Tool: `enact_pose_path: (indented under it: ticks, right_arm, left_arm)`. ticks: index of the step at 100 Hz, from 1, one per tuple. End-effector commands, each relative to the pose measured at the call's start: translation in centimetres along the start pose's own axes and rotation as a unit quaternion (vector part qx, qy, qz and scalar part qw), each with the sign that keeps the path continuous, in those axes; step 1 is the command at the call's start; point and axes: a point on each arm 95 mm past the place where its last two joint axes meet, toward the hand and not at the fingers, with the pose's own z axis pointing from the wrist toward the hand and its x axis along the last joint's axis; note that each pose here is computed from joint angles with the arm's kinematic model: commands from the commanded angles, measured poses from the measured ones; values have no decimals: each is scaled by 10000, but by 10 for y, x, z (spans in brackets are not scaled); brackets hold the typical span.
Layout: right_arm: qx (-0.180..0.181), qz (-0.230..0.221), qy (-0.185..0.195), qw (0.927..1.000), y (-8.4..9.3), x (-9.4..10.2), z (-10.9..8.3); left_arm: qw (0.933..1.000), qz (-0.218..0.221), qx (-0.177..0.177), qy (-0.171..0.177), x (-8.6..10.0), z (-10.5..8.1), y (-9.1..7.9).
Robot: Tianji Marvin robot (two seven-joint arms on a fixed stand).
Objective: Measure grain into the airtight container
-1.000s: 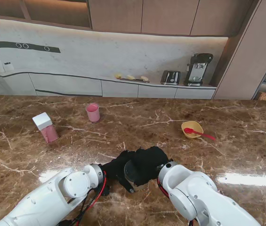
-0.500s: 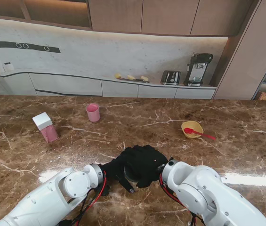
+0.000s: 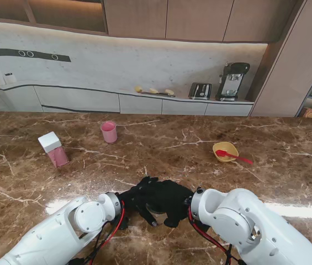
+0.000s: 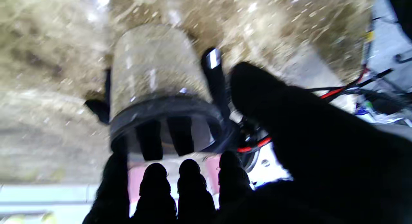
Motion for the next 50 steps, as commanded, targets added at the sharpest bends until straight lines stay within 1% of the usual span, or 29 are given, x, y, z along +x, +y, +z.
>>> enact_pose_path:
  ticks: [1,5,11,21,30,42,47,50]
  right_arm:
    - [-239,-130,-282,9992,-5,-1,2]
    - [-322,-164,-366,9987,-6,-1,3]
    - [-513,-369,-555,9965,-6,-3,4]
    - [-773,-635,-932,9906,-7,-3,6]
    - [-873,-751,-1163,9865,-7,-3,8]
    - [-829,-713,-1218,9865,-8,-3,10]
    - [-869,-708,-1155,9870,-7,-3,11]
    - [-795,-654,-1062,9890,-7,-3,11]
  left_arm:
    - [9985,-137,-360,-401,-26,-9,31]
    - [9985,-138,-358,-402,-26,-9,31]
    - [9984,-138,-362,-401,-26,-9,31]
    - [9984,-131,-363,-403,-26,-9,31]
    - [9984,-128,-363,-414,-26,-10,31]
    - [9984,-138,-361,-413,-26,-10,31]
    - [9984,-148,-357,-411,-26,-10,31]
    - [9984,-146,-358,-412,-26,-10,30]
